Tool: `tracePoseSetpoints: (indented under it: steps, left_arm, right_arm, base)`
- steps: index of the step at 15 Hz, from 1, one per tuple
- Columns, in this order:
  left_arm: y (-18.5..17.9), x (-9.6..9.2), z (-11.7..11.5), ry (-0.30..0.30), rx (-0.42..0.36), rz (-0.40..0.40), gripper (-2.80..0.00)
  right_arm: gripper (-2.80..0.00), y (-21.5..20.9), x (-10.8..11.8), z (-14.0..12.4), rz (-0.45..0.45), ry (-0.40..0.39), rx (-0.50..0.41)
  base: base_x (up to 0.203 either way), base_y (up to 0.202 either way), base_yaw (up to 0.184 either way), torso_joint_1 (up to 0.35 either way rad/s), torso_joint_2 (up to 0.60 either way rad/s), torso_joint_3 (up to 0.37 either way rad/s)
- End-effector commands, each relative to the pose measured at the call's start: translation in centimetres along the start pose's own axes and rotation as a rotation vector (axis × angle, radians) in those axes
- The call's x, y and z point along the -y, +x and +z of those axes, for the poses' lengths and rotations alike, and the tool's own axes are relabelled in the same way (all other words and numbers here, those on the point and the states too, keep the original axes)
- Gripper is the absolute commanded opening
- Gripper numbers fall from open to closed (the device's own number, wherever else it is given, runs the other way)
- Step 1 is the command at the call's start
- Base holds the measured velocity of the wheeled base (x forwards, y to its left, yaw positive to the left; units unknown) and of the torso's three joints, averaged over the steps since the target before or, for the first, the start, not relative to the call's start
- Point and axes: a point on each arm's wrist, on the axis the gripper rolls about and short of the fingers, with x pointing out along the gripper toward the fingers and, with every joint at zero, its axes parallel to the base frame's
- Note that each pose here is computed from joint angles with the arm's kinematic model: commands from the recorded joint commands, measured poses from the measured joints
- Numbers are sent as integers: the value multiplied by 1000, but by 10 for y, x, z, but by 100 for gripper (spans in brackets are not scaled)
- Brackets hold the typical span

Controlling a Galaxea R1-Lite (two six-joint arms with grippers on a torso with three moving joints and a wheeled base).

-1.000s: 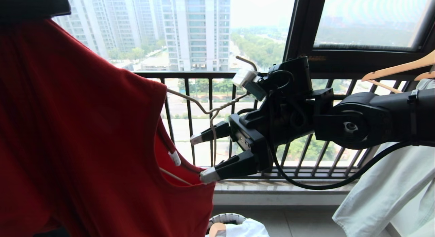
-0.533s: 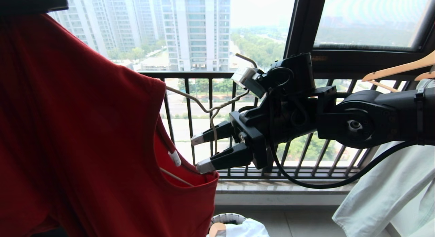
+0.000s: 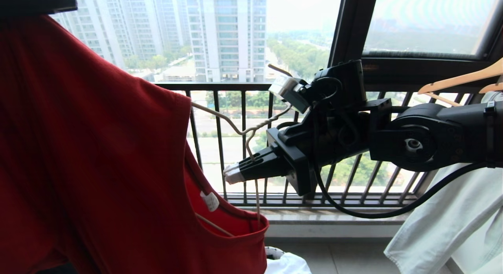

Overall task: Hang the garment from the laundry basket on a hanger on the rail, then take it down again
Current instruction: Hang the clothes rack on the clothesline

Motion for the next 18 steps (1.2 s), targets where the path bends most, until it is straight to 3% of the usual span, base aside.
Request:
tracePoseSetpoints:
  steps: [1, 10, 17, 18]
  left_arm:
    - [0, -1, -1, -1, -5, 7, -280]
    - [-5, 2, -12, -12, -29, 1, -280]
    - [-9, 4, -10, -5, -17, 1, -280]
    - [-10, 4, -10, -3, -14, 1, 0]
  right_arm:
    - [-280, -3, -5, 4, -13, -8, 1]
    - [-280, -17, -27, 17, -169, -45, -12]
    - [-280, -18, -34, 22, -164, -59, -4]
    - [-280, -18, -34, 22, -164, -59, -4]
  base:
    - [0, 0, 0, 0, 0, 0]
    - [0, 0, 0, 0, 0, 0]
    - [0, 0, 0, 0, 0, 0]
    - [0, 0, 0, 0, 0, 0]
